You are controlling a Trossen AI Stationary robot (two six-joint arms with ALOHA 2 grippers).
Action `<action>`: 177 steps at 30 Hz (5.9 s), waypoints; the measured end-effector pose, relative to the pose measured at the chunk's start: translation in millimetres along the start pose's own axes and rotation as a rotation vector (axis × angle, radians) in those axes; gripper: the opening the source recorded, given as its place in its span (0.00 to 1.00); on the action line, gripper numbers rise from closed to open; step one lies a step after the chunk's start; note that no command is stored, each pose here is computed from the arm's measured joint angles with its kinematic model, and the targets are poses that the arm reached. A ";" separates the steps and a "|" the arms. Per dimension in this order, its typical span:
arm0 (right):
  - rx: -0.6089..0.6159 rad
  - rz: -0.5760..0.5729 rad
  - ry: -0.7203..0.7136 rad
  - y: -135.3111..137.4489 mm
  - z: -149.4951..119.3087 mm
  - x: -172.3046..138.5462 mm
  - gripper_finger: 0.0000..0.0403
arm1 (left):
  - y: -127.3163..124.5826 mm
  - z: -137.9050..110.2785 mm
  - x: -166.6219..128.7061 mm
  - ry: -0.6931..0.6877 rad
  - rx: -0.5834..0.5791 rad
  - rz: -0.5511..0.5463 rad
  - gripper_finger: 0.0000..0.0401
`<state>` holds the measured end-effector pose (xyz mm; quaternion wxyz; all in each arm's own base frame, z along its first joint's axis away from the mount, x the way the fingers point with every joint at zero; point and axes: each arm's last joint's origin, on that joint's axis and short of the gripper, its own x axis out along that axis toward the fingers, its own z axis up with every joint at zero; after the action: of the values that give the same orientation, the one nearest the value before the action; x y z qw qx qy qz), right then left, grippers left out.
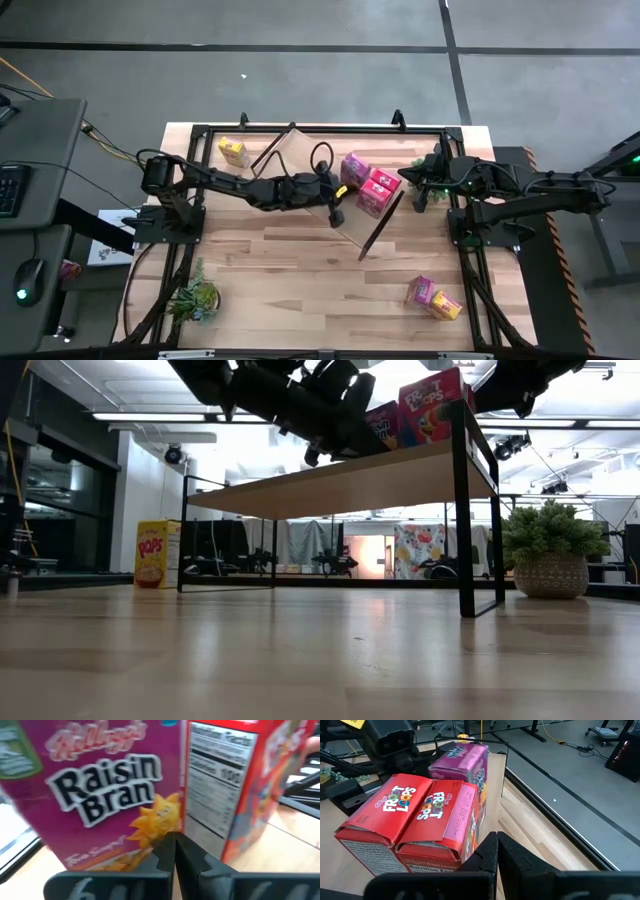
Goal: Stack cereal on shelf
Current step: Put the top purple cereal box on the shelf, then put the top yellow cereal box on the shelf
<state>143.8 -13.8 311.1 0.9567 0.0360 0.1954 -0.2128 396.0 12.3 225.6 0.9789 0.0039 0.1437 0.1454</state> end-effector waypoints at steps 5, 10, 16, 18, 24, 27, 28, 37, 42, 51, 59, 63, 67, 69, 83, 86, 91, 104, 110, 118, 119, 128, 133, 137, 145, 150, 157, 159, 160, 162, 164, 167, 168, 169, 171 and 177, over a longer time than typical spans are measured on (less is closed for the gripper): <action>0.000 0.000 0.000 0.0 0.0 0.0 0.00 | -4.3 6.4 -10.1 0.016 0.039 -0.060 0.00; -0.001 0.014 0.003 0.4 -0.1 -0.1 0.00 | 2.0 34.9 -53.3 0.026 0.109 -0.062 0.00; -0.006 0.017 0.018 0.3 -1.6 0.0 0.00 | 21.6 42.6 -144.9 -0.059 0.152 -0.049 0.00; -0.008 0.016 0.021 0.3 -2.0 0.0 0.00 | 32.5 34.1 -175.3 -0.103 0.130 0.036 0.00; -0.017 0.016 0.024 0.2 -2.2 -0.1 0.00 | 69.1 7.7 -233.8 -0.080 0.019 0.303 0.04; -0.034 0.016 0.023 0.2 -2.2 -0.1 0.00 | 86.6 18.3 -251.4 0.017 0.017 0.369 0.13; -0.035 0.016 0.023 0.2 -2.2 -0.1 0.00 | 92.2 22.6 -255.2 0.069 0.027 0.389 0.17; -0.014 0.016 0.022 0.2 -2.1 -0.1 0.00 | 142.5 51.5 -244.8 0.701 0.252 0.447 0.58; -0.009 0.016 0.023 0.2 -2.1 0.0 0.00 | 161.6 37.1 -210.1 1.021 0.502 0.435 0.75; -0.008 0.016 0.023 0.2 -2.2 -0.1 0.00 | 177.3 3.8 -167.7 1.340 0.638 0.240 0.81; -0.014 0.013 0.036 0.0 -3.4 -0.1 0.00 | 196.5 -13.2 -168.6 1.397 0.694 0.081 0.81; -0.014 0.013 0.037 0.0 -3.5 -0.1 0.00 | 205.7 -25.0 -165.4 1.382 0.744 0.052 0.81; -0.014 0.013 0.037 0.0 -3.5 -0.1 0.00 | 215.4 -26.8 -159.9 1.322 0.767 0.105 0.81; -0.014 0.013 0.037 0.0 -3.5 -0.1 0.00 | 218.8 -28.2 -160.7 1.310 0.755 0.072 0.81; -0.023 -0.010 0.033 -0.7 -3.5 -0.1 0.00 | 226.6 -34.5 -159.2 1.357 0.743 0.059 0.81; -0.022 -0.010 0.033 -0.7 -3.4 -0.1 0.00 | 226.7 -33.8 -160.6 1.379 0.760 0.082 0.81; -0.019 -0.009 0.033 -0.7 -3.4 -0.1 0.00 | 226.6 -19.7 -163.8 1.391 0.771 0.117 0.81; -0.015 -0.010 0.033 -0.7 -3.4 -0.1 0.00 | 223.9 -34.0 -170.8 1.419 0.668 -0.009 0.81; -0.015 -0.010 0.033 -0.7 -3.4 0.0 0.00 | 226.6 -42.6 -164.7 1.407 0.734 0.038 0.81; -0.015 -0.010 0.033 -0.6 -3.5 0.1 0.00 | 230.5 -47.3 -164.8 1.412 0.712 0.029 0.81; -0.015 -0.010 0.033 -0.6 -3.5 0.1 0.00 | 230.8 -48.6 -164.1 1.419 0.707 0.024 0.81; -0.004 -0.010 0.034 -0.6 -3.5 0.2 0.00 | 237.5 -72.2 -144.6 1.525 0.666 -0.007 0.81; 0.004 -0.009 0.034 -0.6 -3.5 0.2 0.00 | 239.6 -81.2 -138.3 1.569 0.646 0.000 0.81; 0.004 -0.009 0.034 -0.6 -3.5 0.2 0.00 | 239.7 -81.7 -137.8 1.570 0.643 0.002 0.78; 0.004 -0.009 0.034 -0.6 -3.5 0.2 0.00 | 240.6 -81.4 -138.4 1.592 0.648 0.042 0.56; 0.004 -0.009 0.034 -0.6 -3.5 0.2 0.00 | 241.0 -78.1 -138.2 1.604 0.660 0.083 0.38; 0.004 -0.009 0.034 -0.6 -3.5 0.2 0.00 | 240.1 -40.2 -135.0 1.593 0.668 0.203 0.29; 0.006 -0.004 0.035 -0.4 -3.6 0.2 0.00 | 238.8 -17.5 -134.1 1.569 0.682 0.258 0.29; 0.009 -0.004 0.035 -0.4 -3.6 0.2 0.00 | 237.3 -5.3 -134.6 1.558 0.691 0.280 0.30; 0.012 -0.004 0.035 -0.4 -3.6 0.2 0.00 | 233.1 23.1 -135.5 1.513 0.714 0.339 0.31; 0.012 -0.003 0.035 -0.4 -3.6 0.2 0.00 | 226.6 54.6 -137.8 1.443 0.742 0.403 0.32; 0.012 -0.003 0.035 -0.4 -3.6 0.2 0.00 | 211.4 100.6 -145.2 1.324 0.804 0.493 0.32; 0.012 -0.001 0.035 -0.3 -3.6 0.2 0.00 | 205.2 114.5 -147.5 1.276 0.828 0.529 0.32; 0.013 0.001 0.036 -0.3 -3.6 0.2 0.00 | 198.1 126.8 -149.7 1.229 0.846 0.553 0.32; 0.014 0.010 0.037 0.0 -3.6 0.2 0.00 | 182.5 148.5 -154.4 1.120 0.861 0.576 0.32; 0.015 0.016 0.038 0.2 -3.7 0.2 0.00 | 124.1 169.8 -147.5 0.914 0.919 0.449 0.32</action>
<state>142.7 -13.1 307.7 0.9541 0.0490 0.2118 -0.2058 273.6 94.8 435.8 0.6651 0.3870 0.5851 0.2558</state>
